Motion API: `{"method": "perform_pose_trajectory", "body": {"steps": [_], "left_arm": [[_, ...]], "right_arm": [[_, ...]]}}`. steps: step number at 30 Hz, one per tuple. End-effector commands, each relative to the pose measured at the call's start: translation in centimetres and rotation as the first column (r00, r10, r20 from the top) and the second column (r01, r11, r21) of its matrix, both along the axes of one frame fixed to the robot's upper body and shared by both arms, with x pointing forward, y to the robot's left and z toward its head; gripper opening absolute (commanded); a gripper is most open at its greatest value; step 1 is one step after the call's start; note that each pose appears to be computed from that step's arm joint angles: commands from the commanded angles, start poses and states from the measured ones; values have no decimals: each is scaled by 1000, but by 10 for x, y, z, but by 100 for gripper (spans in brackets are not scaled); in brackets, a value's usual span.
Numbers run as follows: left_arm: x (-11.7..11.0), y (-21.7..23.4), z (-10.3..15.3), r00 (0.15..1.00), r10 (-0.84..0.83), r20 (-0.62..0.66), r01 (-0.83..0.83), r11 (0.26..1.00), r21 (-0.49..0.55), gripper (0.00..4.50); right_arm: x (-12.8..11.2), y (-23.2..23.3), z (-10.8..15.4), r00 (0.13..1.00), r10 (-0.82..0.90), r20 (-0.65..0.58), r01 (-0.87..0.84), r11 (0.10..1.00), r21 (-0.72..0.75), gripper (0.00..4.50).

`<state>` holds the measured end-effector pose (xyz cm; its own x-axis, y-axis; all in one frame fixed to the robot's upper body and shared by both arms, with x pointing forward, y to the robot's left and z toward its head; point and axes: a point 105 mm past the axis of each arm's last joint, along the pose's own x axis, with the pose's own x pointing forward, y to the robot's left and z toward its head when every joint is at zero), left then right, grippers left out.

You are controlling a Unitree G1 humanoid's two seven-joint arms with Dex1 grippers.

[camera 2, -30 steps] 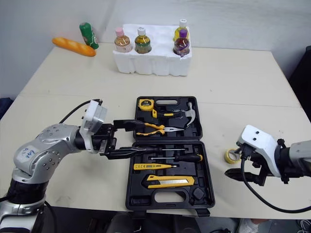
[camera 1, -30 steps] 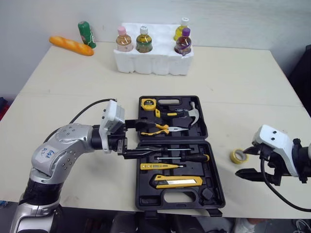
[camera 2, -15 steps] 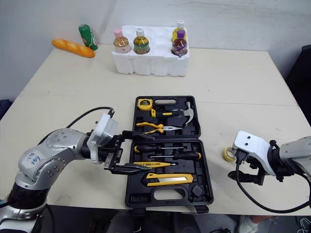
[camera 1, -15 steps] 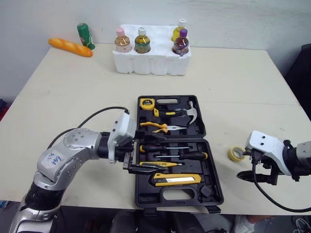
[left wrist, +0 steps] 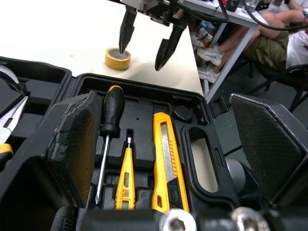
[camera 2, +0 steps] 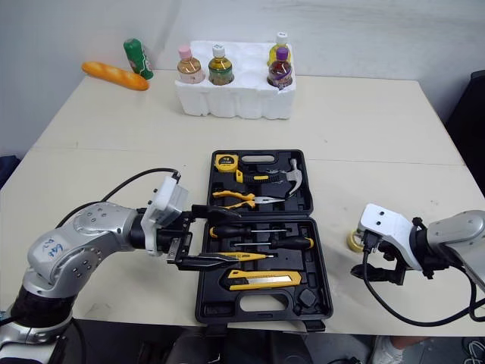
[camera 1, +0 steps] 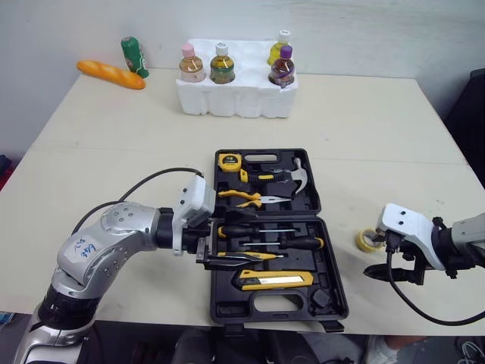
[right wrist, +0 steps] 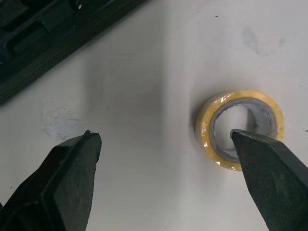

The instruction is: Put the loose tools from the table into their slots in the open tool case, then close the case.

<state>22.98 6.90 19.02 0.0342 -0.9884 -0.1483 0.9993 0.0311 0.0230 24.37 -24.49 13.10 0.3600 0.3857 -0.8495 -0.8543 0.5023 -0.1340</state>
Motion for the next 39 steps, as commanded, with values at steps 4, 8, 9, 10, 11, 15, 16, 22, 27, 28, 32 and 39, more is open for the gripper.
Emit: {"method": "perform_pose_trajectory", "body": {"steps": [4, 8, 9, 10, 11, 15, 16, 22, 27, 28, 32, 39], "left_arm": [[-7, -3, 7, 999, -17, 46, 18, 1000, -19, 448], [-5, -3, 13, 997, 5, 74, 0, 998, -57, 448], [-6, -3, 13, 997, 2, 73, 3, 998, -56, 448], [-6, -3, 13, 997, 0, 73, 4, 999, -54, 448], [-6, -3, 13, 997, 0, 74, 3, 999, -52, 448], [-5, -3, 13, 997, 2, 80, 2, 999, -52, 448], [-5, -4, 13, 997, 1, 81, 3, 999, -52, 448], [-5, -5, 13, 996, 2, 86, 3, 998, -56, 448], [1, -11, 24, 986, 20, 167, -1, 994, -112, 448], [0, -12, 25, 987, 10, 163, 9, 993, -119, 448], [-6, -11, 13, 989, -49, 141, 58, 997, -57, 450], [-5, -13, 13, 988, -54, 147, 63, 996, -61, 450]], "right_arm": [[6, -3, -1, 1000, 4, 14, -4, 1000, -17, 450], [9, -6, -3, 1000, 0, 19, 0, 1000, -17, 450], [10, -6, -4, 1000, 0, 20, 1, 1000, -18, 450], [11, -6, -4, 1000, -1, 21, 1, 1000, -18, 450], [12, -6, -5, 1000, 1, 21, 0, 1000, -19, 450], [11, -4, -6, 1000, 10, 6, -10, 1000, -16, 450], [11, -4, -7, 1000, 12, 0, -12, 1000, -16, 450], [10, -4, -8, 1000, 11, -13, -11, 1000, -18, 450], [11, -9, -7, 1000, -21, -7, 21, 1000, -13, 450], [10, -11, -7, 1000, -20, -6, 20, 999, -26, 450], [11, -14, -9, 1000, -4, 0, 4, 999, -51, 424], [12, -18, -12, 1000, -7, 8, 7, 999, -46, 102]]}}
